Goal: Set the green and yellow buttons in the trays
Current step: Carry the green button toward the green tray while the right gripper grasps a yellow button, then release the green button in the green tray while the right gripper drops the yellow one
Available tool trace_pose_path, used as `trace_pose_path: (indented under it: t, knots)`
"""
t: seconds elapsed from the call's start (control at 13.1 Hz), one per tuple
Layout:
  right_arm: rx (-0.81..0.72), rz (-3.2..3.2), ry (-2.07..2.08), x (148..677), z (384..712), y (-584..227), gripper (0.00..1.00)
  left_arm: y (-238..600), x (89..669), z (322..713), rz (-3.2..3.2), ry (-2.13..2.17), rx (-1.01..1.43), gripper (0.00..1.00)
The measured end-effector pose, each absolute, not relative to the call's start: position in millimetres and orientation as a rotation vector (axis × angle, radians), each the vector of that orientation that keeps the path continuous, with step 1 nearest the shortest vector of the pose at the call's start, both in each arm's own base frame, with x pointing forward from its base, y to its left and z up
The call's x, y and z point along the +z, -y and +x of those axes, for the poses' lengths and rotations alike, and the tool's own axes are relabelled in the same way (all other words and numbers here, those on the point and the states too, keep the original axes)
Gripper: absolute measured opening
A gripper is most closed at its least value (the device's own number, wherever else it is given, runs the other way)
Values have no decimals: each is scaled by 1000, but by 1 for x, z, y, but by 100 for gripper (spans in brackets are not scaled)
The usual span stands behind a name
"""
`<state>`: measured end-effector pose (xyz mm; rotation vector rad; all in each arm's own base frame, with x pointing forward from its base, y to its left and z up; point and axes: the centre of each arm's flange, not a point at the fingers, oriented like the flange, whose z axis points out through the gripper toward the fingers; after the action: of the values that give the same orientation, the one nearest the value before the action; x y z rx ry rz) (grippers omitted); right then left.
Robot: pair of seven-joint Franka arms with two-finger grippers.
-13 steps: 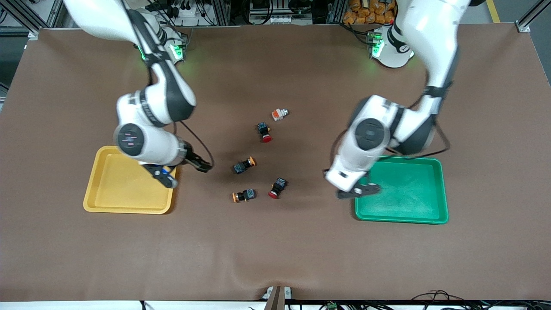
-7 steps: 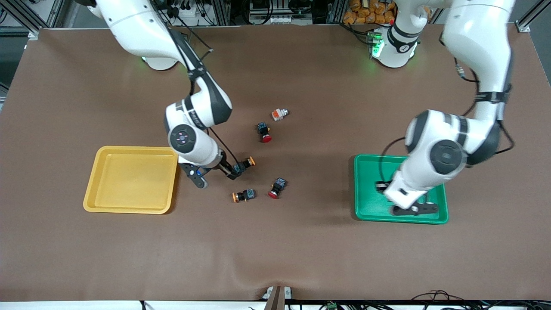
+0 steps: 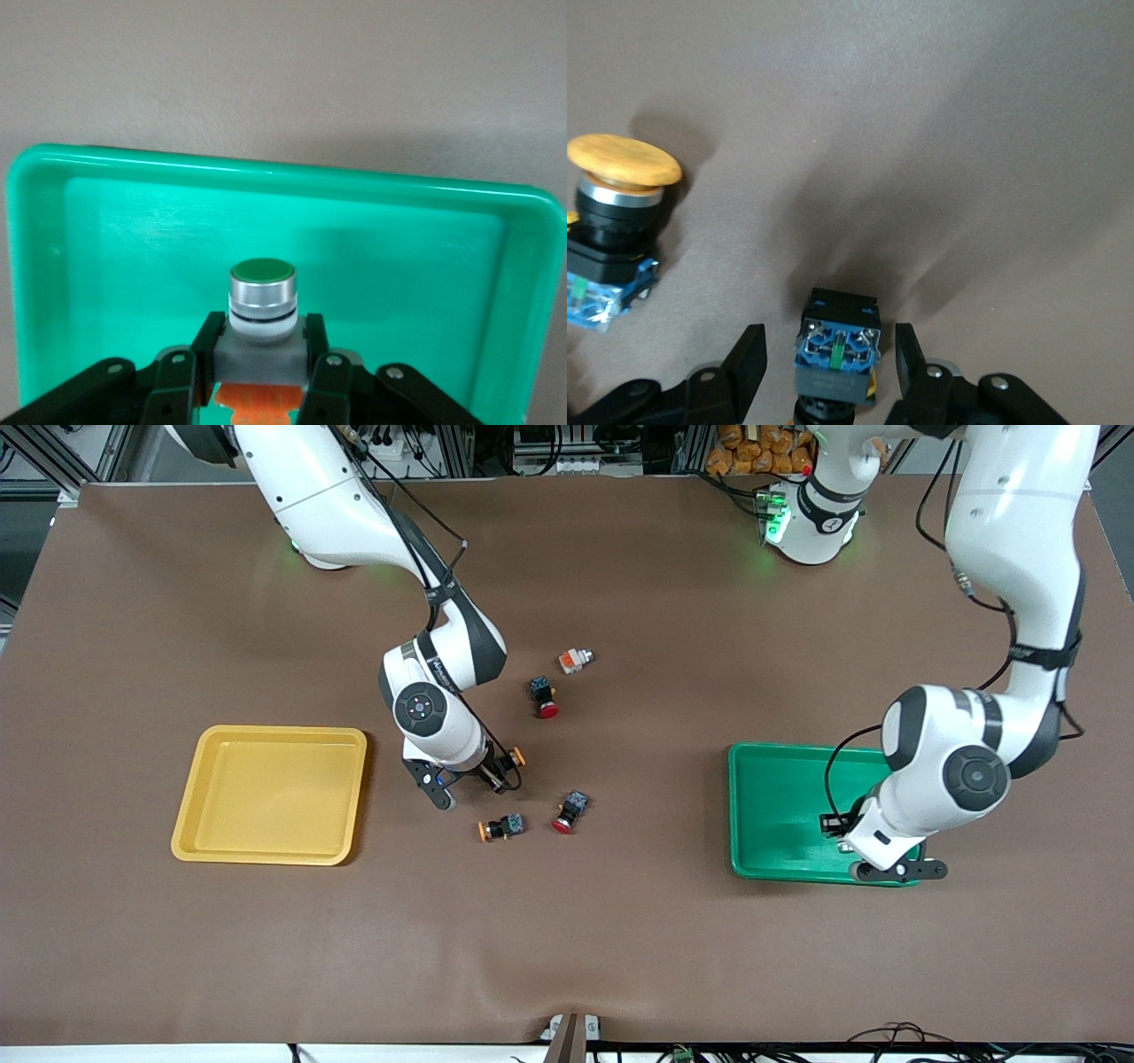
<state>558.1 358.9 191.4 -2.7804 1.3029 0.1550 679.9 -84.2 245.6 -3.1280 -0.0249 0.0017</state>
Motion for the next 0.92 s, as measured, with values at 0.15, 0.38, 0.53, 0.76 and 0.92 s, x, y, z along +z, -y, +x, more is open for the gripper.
trace_pose_path:
  t: [0.15,0.38,0.53,0.76,0.92]
  knots:
    - [159,-2786,-1302,188,557,-360,60,71,224,681,-3119,-23,7,41]
    - [156,-2786,-1298,189,557,-361,42,48,221,683,-3071,-89,-5,57]
    - [171,-2810,-1283,194,562,-354,41,45,224,685,-3067,-106,-14,77]
    - [280,-2892,-1159,250,589,-320,41,54,238,688,-3072,-129,-51,100]
    - [357,-2916,-1062,304,610,-270,41,66,263,691,-3077,-151,-103,100]
